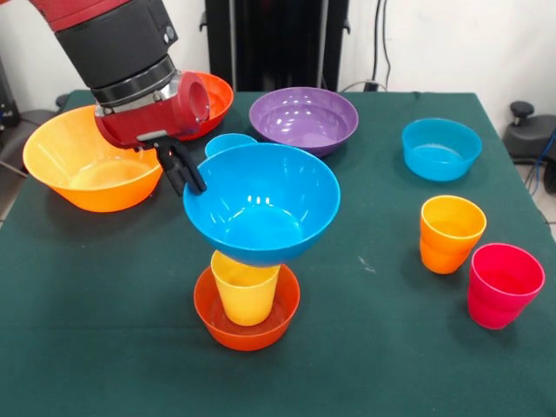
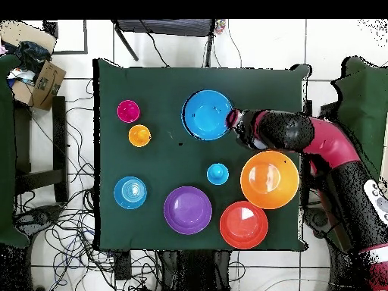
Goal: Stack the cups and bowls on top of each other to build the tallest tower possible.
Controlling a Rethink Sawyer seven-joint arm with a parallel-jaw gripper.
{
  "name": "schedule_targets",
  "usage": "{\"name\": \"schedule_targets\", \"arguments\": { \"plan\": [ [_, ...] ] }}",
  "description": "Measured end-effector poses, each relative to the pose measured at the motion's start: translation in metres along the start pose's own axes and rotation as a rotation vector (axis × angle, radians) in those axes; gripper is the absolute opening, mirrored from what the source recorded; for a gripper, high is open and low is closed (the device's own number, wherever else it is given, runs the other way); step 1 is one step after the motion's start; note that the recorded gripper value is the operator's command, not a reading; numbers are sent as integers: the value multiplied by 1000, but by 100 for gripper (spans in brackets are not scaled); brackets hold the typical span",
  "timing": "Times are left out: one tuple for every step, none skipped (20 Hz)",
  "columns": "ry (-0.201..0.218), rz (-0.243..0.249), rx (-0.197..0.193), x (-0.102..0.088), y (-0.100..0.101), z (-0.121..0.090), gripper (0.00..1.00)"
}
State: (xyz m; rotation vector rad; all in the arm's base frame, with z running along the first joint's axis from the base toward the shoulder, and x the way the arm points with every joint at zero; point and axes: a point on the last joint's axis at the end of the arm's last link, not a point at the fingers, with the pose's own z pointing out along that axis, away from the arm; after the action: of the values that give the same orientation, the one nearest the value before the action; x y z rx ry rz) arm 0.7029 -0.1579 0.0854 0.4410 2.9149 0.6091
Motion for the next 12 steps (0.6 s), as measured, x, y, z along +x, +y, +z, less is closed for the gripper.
{"name": "schedule_targets", "arguments": {
  "plan": [
    [-2,1,-2,-2,1,2,0],
    [-4,1,-4,-4,2,3,0],
    [-7,2,-5,-6,3,4,0],
    [-8,2,-5,-7,3,5,0],
    [-9,2,-5,-7,3,5,0],
    [-12,2,-5,-9,4,4,0],
    [-15,2,-4,-11,4,4,0],
    [-18,2,-4,-12,4,4,0],
    [-19,2,-4,-13,4,4,0],
    [-22,2,-4,-14,4,3,0],
    [-26,3,-3,-16,4,2,0],
    [-28,3,-3,-17,4,2,0]
  ]
}}
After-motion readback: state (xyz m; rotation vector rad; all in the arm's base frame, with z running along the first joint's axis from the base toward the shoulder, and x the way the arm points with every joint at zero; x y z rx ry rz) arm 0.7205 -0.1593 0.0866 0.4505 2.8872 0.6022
